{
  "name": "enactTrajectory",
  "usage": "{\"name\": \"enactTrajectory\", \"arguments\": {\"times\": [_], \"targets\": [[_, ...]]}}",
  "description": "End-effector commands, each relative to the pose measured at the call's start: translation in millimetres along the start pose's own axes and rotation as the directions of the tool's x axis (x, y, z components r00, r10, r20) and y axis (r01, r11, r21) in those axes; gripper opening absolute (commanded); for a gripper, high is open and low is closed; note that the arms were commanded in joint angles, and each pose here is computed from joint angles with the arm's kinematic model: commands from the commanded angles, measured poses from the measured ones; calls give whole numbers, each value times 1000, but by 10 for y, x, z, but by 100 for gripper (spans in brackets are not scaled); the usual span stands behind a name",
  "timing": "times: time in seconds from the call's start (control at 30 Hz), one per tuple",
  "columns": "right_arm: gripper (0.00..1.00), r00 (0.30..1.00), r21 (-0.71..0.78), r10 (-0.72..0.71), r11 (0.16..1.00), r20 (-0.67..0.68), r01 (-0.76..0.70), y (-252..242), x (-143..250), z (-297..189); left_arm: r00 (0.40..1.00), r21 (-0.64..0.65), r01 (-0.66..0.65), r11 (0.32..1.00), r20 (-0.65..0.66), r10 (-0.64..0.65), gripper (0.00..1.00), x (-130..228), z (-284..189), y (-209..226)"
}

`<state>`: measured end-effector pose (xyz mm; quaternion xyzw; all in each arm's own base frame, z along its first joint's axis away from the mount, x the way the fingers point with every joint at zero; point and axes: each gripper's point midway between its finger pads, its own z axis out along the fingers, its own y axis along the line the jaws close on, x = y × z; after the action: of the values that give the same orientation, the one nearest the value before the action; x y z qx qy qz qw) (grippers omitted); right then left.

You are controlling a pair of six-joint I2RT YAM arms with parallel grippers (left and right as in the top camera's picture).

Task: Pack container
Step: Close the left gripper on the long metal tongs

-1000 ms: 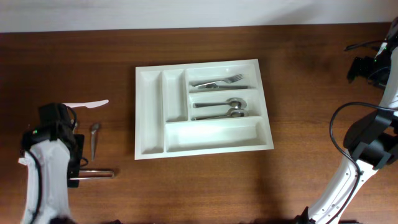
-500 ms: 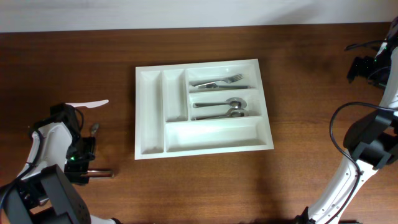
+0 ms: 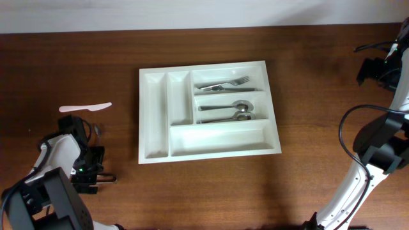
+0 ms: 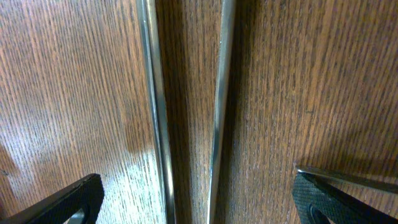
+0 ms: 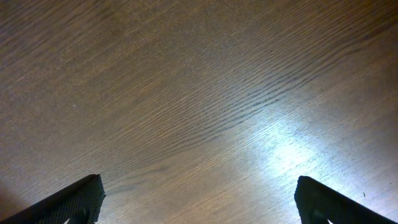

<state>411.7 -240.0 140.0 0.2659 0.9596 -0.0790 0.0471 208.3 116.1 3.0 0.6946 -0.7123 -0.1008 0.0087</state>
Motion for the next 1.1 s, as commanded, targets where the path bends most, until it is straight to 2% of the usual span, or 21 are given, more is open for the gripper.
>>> {"name": "enactTrajectory", "arguments": {"times": [0.0,0.3,0.8,0.97,1.07], "targets": [[99,1000,17,12,1000,-5,-12,-48,-1,34,1000,-12,-7,1000,-6,7,99,21,70,55],[99,1000,17,12,1000,-5,-12,-48,-1,34,999,40,-19,999,-50,21,99,203,341,85],[99,1000,17,12,1000,-5,-12,-48,-1,34,989,-57,-40,998,-143,32,100,499,538,492],[99,1000,17,12,1000,-5,-12,-48,-1,34,987,-108,-30,994,-159,13,92,593,619,690],[99,1000,17,12,1000,-5,-12,-48,-1,34,989,-121,-23,992,-151,5,92,590,632,730]]}}
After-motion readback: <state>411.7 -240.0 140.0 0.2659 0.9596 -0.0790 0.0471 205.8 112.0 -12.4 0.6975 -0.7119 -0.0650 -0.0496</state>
